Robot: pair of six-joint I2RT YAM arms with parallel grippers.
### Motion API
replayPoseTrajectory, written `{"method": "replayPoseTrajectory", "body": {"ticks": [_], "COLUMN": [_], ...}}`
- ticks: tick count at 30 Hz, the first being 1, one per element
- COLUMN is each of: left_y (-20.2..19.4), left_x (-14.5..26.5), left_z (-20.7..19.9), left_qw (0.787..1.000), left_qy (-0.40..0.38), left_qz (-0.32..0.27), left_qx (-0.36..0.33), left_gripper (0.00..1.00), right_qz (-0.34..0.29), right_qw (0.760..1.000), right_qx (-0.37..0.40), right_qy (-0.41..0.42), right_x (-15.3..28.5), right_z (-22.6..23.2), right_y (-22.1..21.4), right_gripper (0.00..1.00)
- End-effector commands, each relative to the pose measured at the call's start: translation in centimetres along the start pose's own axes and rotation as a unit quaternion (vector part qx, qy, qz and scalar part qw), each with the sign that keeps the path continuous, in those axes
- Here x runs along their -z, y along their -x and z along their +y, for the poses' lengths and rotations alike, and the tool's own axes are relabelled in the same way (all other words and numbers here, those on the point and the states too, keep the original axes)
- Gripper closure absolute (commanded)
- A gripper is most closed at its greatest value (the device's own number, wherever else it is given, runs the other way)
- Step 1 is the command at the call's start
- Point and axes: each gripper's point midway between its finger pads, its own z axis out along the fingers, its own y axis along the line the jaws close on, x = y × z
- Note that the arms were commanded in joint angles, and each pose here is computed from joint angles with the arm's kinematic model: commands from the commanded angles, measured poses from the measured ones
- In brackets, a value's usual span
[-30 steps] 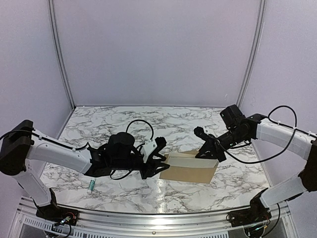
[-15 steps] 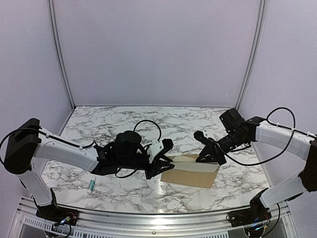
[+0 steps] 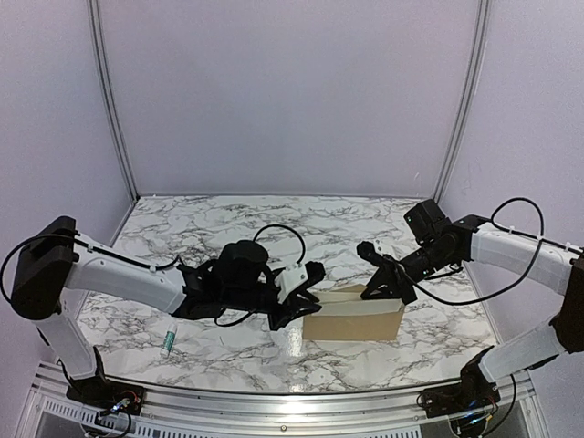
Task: Place the letter into the envelope and seal it
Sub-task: Place the 1/4-folded letter in the envelope.
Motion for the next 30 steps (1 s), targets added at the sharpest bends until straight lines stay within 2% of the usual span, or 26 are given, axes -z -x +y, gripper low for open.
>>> {"method": "replayPoseTrajectory", "body": {"ticks": [1, 3, 7, 17, 27, 30], "left_y": [1.5, 1.3, 0.9, 1.1, -0.1, -0.3], "left_x": [1.5, 1.5, 1.1, -0.1, -1.9, -1.8], "left_z": [-0.1, -0.6, -1.2, -0.7, -1.0, -0.6], "left_qw": [1.0, 0.999, 0.999, 0.999, 0.992, 0.99], "left_qy": [0.003, -0.011, -0.031, -0.02, -0.043, -0.034], "left_qz": [-0.002, 0.004, 0.014, 0.027, 0.102, 0.115], "left_qx": [-0.029, -0.03, -0.025, -0.043, -0.067, -0.074], "left_gripper": [0.88, 0.92, 0.92, 0.81, 0.87, 0.85], "right_qz": [-0.002, -0.003, -0.003, -0.007, -0.004, -0.002], "right_qw": [1.0, 1.0, 1.0, 1.0, 1.0, 1.0], "right_qx": [0.013, 0.012, 0.01, 0.008, 0.009, 0.01], "right_qy": [-0.004, -0.005, -0.003, 0.002, -0.001, -0.003], "right_x": [0.1, 0.2, 0.1, 0.0, 0.0, 0.0], "right_z": [0.3, 0.2, 0.3, 0.4, 0.4, 0.4], "right_y": [0.4, 0.4, 0.4, 0.5, 0.2, 0.1], "right_gripper": [1.0, 1.0, 1.0, 1.0, 1.0, 1.0]}}
